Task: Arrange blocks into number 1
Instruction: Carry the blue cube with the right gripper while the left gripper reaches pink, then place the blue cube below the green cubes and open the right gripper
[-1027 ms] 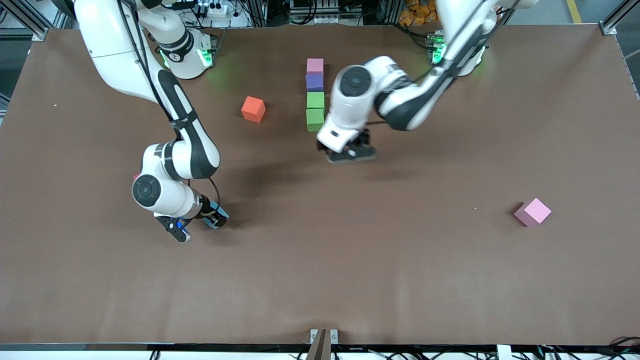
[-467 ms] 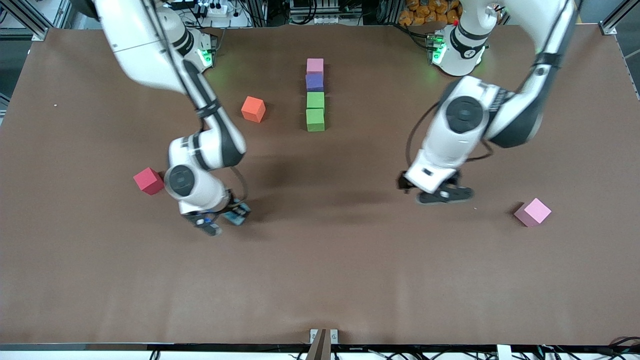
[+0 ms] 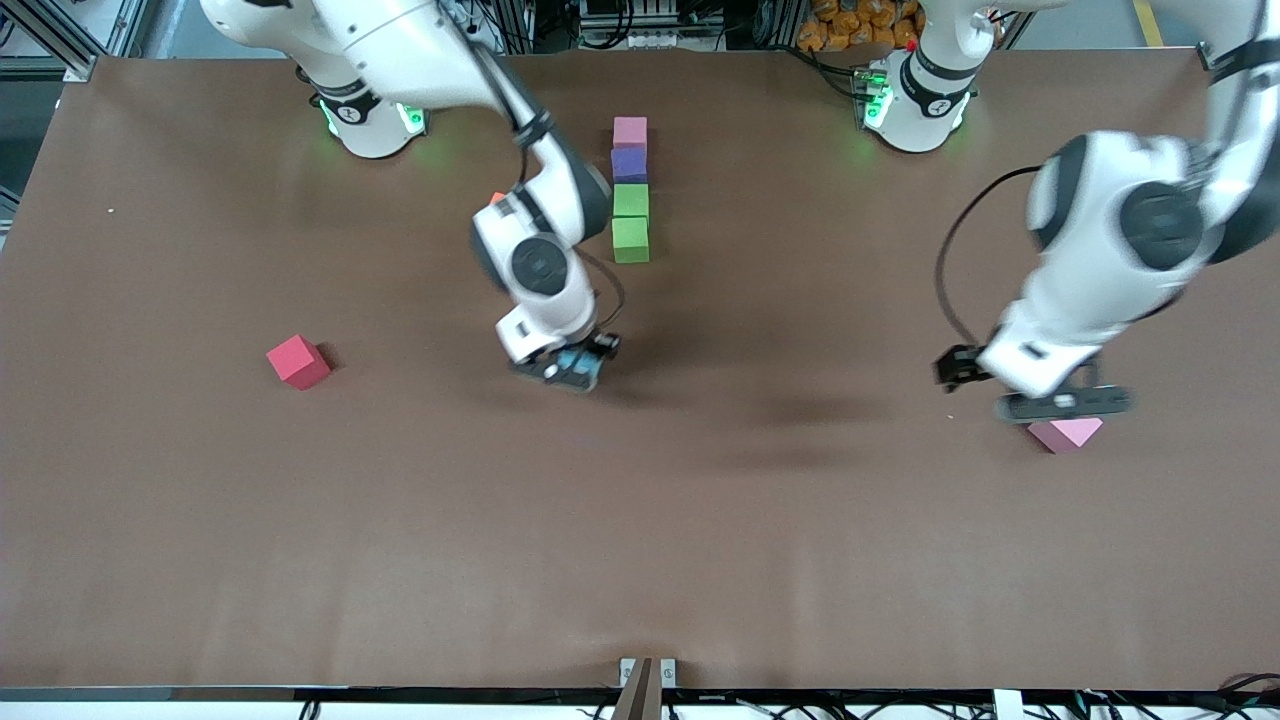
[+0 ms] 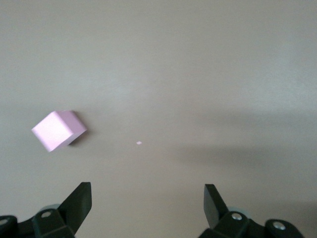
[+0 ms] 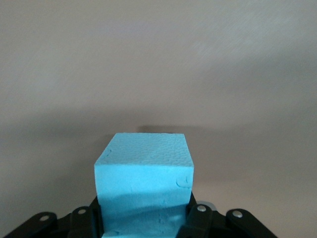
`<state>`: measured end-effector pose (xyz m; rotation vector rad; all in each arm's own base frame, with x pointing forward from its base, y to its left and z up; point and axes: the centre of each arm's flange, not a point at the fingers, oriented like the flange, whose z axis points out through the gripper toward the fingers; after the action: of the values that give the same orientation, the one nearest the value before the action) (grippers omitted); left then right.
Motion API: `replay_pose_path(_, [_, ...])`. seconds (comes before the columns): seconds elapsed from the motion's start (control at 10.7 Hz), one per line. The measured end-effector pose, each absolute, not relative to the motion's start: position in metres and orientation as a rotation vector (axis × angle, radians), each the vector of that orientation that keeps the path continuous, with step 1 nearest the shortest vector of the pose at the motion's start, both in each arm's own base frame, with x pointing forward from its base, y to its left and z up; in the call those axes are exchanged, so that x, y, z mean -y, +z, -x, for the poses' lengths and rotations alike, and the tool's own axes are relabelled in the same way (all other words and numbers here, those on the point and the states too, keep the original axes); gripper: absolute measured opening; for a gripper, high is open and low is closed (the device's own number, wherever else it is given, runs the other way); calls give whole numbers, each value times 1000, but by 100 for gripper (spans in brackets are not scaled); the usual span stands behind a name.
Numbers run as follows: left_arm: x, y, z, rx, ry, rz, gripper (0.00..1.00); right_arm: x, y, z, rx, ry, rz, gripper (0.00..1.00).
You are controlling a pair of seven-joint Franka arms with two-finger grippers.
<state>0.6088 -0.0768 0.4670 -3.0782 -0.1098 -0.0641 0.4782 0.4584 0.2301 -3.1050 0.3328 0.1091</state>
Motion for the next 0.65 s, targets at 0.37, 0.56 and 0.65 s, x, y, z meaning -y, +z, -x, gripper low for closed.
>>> replay_pose_path(0.37, [34, 555, -597, 233, -53, 3069, 100, -515, 228, -414, -162, 114, 3139, 59])
replay_pose_path(0.56, [21, 587, -583, 284, -61, 3094, 100, -518, 220, -399, -118, 124, 3165, 59])
replay_pose_path(0.65, [17, 598, -576, 298, -55, 3098, 100, -519, 215, -392, -101, 132, 3176, 59])
